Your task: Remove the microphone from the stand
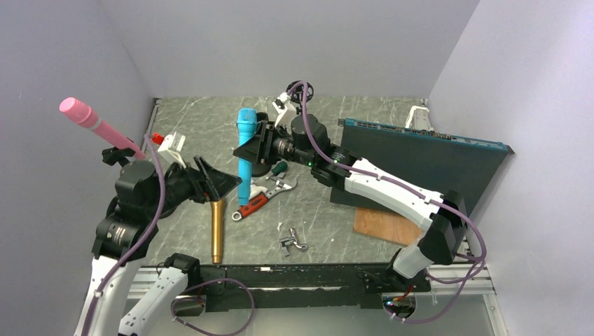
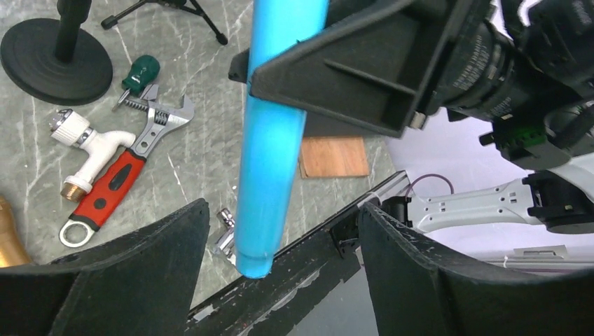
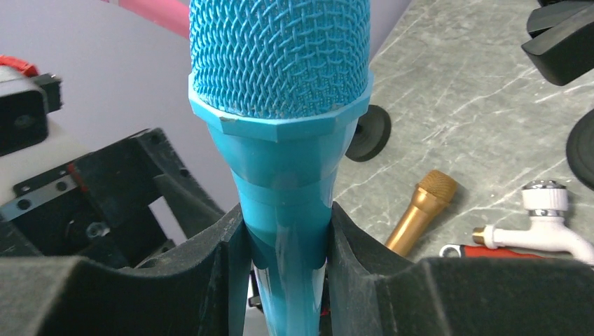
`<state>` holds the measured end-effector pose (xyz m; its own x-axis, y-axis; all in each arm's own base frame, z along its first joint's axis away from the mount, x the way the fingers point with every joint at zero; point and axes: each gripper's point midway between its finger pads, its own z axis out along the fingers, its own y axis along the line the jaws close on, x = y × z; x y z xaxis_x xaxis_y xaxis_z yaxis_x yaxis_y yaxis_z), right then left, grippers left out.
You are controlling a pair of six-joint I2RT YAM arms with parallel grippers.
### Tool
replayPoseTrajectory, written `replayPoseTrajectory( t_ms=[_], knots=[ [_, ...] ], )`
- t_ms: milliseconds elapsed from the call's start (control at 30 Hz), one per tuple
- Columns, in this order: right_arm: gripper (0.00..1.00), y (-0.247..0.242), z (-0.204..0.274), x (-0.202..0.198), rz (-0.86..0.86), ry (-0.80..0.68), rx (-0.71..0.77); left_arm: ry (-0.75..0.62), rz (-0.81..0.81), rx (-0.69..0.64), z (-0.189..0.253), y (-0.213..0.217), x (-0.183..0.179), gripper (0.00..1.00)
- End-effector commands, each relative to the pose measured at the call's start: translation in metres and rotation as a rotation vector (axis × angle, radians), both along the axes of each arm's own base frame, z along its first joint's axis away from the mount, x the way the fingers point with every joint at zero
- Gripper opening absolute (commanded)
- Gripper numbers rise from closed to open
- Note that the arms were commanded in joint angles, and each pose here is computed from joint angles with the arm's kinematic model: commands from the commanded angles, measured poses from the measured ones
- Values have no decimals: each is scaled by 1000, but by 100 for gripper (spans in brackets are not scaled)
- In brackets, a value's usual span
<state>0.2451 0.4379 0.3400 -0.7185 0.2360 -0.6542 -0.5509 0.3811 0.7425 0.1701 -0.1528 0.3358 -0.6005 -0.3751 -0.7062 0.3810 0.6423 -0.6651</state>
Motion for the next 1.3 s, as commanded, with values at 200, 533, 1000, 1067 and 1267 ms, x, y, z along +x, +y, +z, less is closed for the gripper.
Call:
replayPoseTrajectory(
  t_ms=[200, 533, 1000, 1067, 1267],
  knots=[
    [0, 15, 45, -11, 47, -21, 147, -14, -45, 62, -3, -6, 18, 71],
    [0, 23, 54, -19, 113, -39, 173, -10, -51, 89, -8, -8, 30, 67],
    [26, 22, 52, -28, 160, -38, 177, -12, 4, 229, -16, 10, 39, 0],
    [88, 16, 52, -19, 136, -54, 118, -20, 31, 289, -20, 21, 35, 0],
    [100, -40, 57, 23, -71, -188, -41, 117, 153, 473, -78, 65, 2, 0]
  ],
)
